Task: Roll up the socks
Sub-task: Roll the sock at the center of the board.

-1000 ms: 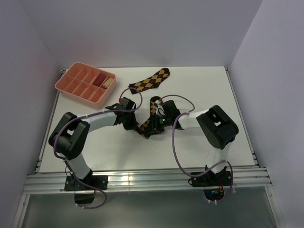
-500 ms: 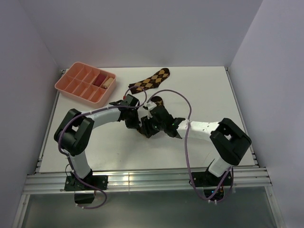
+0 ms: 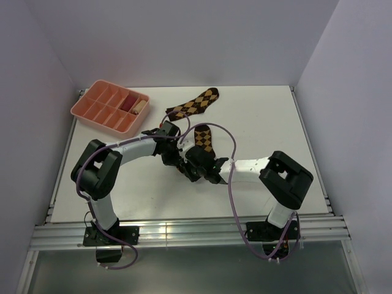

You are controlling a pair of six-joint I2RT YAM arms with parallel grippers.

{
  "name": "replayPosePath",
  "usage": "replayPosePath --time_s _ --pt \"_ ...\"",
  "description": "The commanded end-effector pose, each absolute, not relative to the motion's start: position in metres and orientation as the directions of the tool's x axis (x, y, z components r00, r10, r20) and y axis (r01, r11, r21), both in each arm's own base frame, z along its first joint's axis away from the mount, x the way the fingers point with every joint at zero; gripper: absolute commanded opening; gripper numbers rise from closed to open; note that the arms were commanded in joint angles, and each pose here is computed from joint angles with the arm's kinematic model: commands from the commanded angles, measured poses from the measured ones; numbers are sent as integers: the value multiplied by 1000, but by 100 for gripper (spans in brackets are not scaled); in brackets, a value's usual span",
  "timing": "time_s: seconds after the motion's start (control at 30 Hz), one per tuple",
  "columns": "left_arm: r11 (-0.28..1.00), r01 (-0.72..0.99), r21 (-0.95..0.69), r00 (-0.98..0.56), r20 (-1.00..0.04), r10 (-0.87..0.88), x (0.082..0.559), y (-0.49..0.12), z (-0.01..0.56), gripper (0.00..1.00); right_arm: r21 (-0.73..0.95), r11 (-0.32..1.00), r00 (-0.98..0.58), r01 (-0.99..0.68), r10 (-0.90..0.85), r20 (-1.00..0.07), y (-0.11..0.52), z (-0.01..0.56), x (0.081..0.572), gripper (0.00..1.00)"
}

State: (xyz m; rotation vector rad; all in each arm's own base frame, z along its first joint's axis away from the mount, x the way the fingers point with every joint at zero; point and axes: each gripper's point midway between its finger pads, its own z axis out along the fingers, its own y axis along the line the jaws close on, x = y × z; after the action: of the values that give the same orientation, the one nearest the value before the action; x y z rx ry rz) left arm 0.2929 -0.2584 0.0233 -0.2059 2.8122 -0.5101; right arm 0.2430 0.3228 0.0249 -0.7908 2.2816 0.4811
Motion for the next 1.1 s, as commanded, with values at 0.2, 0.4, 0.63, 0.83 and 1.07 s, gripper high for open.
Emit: replayPosePath --time_s 0.2,0.4,0.63,0.83,1.07 --pt "906 -128 -403 -898 -340 -278 314 -252 57 32 392 732 -756 -557 -252 -604 321 22 237 0" --pt "846 -148 -512 -831 -400 -387 321 -249 90 60 664 638 -895 -389 -92 -436 308 20 239 0" --pt "801 -50 -597 -826 -425 -369 305 -255 104 62 851 493 -974 -182 29 -225 297 20 237 0" --pt "788 -12 -615 -851 -407 -331 284 -261 82 60 912 409 -992 -3 112 -54 281 9 237 0" --pt "755 24 -655 -862 -396 -316 283 -280 70 60 884 464 -994 52 114 -2 273 -8 236 0"
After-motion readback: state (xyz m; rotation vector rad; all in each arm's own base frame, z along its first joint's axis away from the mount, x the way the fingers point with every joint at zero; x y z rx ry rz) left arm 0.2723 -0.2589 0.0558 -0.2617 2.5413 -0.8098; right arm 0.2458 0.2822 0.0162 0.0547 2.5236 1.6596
